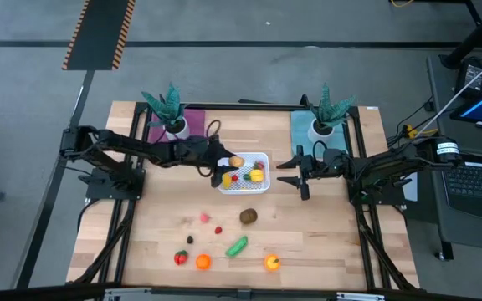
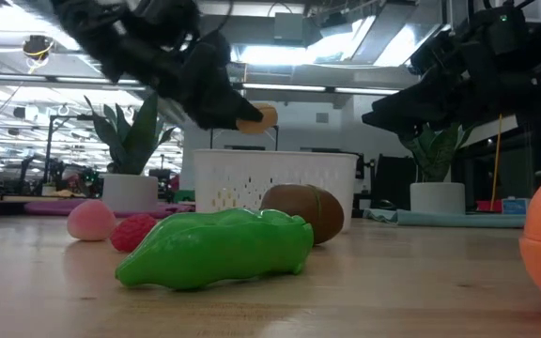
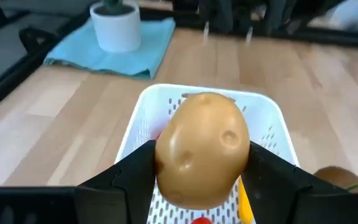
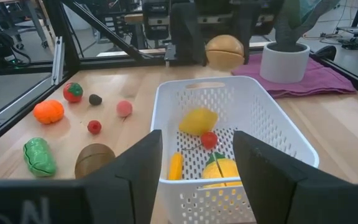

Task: Pick and placing Produce into tupperware
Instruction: Put the brown potato into the white bin

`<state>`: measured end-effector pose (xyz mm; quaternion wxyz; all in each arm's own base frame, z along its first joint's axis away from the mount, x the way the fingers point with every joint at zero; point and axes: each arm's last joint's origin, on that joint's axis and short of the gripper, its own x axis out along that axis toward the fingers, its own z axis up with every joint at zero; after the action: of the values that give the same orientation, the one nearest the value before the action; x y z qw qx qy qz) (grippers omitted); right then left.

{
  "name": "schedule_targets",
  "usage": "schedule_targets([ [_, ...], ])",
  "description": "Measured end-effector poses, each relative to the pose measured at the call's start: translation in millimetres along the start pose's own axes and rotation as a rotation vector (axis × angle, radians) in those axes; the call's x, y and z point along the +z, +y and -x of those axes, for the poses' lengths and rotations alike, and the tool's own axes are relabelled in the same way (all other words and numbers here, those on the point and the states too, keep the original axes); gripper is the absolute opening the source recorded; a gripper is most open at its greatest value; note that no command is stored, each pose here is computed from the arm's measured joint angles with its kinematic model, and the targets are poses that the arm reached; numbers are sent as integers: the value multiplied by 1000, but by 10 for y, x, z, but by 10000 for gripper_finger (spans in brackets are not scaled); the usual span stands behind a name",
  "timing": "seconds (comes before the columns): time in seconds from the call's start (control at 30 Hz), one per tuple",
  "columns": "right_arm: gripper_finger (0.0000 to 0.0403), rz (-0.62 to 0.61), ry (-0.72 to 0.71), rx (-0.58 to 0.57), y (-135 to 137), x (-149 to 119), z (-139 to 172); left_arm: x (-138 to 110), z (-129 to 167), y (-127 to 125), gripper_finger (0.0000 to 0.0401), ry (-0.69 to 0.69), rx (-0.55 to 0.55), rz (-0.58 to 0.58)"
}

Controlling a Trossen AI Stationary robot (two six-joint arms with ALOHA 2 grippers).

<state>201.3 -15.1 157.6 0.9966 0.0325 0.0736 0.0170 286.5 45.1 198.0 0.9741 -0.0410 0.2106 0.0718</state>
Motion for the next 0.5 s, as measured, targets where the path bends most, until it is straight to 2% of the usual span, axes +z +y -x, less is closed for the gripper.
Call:
schedule_targets([
  [0.17, 200, 0, 1, 0, 0, -1, 0, 227, -2, -8, 199, 126, 4, -51],
  [0.3, 200, 0, 2, 0, 0, -1, 0, 312, 29, -10, 199, 222, 14, -54],
  [0.5, 200, -1, 9, 0, -1, -8, 0, 347, 42, -9, 199, 247, 22, -54],
])
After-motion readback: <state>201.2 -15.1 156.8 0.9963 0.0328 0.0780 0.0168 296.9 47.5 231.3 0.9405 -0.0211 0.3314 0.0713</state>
